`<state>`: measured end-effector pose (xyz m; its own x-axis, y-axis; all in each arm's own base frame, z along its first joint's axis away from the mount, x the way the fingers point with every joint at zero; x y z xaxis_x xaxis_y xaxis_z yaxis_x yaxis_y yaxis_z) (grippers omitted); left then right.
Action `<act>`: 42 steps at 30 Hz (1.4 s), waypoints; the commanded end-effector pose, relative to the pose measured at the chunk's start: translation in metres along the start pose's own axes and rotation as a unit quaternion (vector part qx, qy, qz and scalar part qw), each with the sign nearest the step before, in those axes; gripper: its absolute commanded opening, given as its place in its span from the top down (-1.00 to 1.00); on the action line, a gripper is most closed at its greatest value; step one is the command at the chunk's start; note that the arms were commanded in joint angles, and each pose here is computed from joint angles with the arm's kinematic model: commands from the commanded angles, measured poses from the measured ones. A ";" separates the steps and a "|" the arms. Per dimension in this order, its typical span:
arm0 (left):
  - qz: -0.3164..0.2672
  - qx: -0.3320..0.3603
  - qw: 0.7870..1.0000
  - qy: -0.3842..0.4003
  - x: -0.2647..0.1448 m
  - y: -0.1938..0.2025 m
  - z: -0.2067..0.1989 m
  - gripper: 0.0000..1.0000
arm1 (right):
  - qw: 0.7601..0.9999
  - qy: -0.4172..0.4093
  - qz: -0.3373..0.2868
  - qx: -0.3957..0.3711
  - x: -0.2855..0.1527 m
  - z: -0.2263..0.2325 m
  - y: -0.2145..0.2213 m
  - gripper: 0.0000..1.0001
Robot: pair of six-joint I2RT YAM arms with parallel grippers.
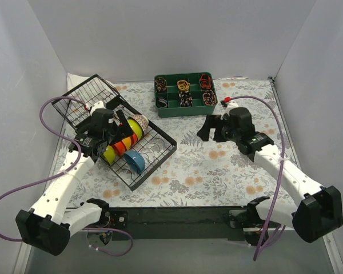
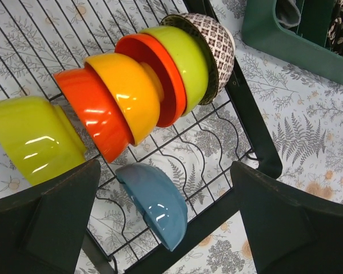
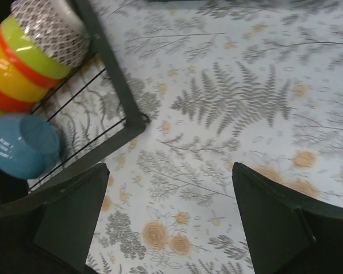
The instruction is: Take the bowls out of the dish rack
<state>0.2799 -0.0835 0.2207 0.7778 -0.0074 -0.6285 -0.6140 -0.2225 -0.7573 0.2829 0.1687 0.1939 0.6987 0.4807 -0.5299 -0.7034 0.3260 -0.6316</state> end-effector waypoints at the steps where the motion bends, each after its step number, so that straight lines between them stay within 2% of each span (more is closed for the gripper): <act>1: 0.000 -0.019 1.000 -0.017 -0.015 0.010 0.014 -0.96 | 0.992 -0.121 0.000 -0.038 0.013 0.077 -0.002 -0.96; 9: 0.002 -0.045 0.999 -0.014 -0.033 0.021 0.022 -0.96 | 0.961 -0.255 0.071 -0.082 0.035 0.176 0.054 -0.97; 13: 0.004 -0.049 0.999 -0.011 -0.039 0.025 0.023 -0.97 | 0.948 -0.282 0.117 -0.096 0.049 0.205 0.089 -0.97; 18: -0.001 -0.051 0.999 -0.003 -0.048 0.026 0.025 -0.97 | 0.935 -0.304 0.146 -0.110 0.060 0.233 0.111 -0.97; 25: -0.004 -0.055 0.998 0.008 -0.057 0.028 0.025 -0.96 | 0.930 -0.299 0.177 -0.121 0.081 0.247 0.146 -0.97; 35: -0.017 -0.054 0.998 0.017 -0.066 0.024 0.025 -0.96 | 0.935 -0.269 0.188 -0.132 0.111 0.243 0.166 -0.97; 42: -0.014 -0.049 0.998 0.021 -0.066 0.026 0.025 -0.96 | 0.934 -0.248 0.211 -0.147 0.127 0.237 0.185 -0.88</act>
<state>0.2138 -0.0651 0.2386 0.8042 -0.0297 -0.5936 -0.5690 -0.3270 -0.7545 0.2087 0.4678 0.1347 0.1675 0.8455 -0.5070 -0.8091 -0.1759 -0.5607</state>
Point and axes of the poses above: each gripper's point midway between its finger pads, its own x axis out along the fingers, its own z axis along the line the jaws close on, y = z × x, the point moved 2 cm from there along -x, back along the fingers, and after that the axes turned 12 degrees about x, right-handed, at the moved point
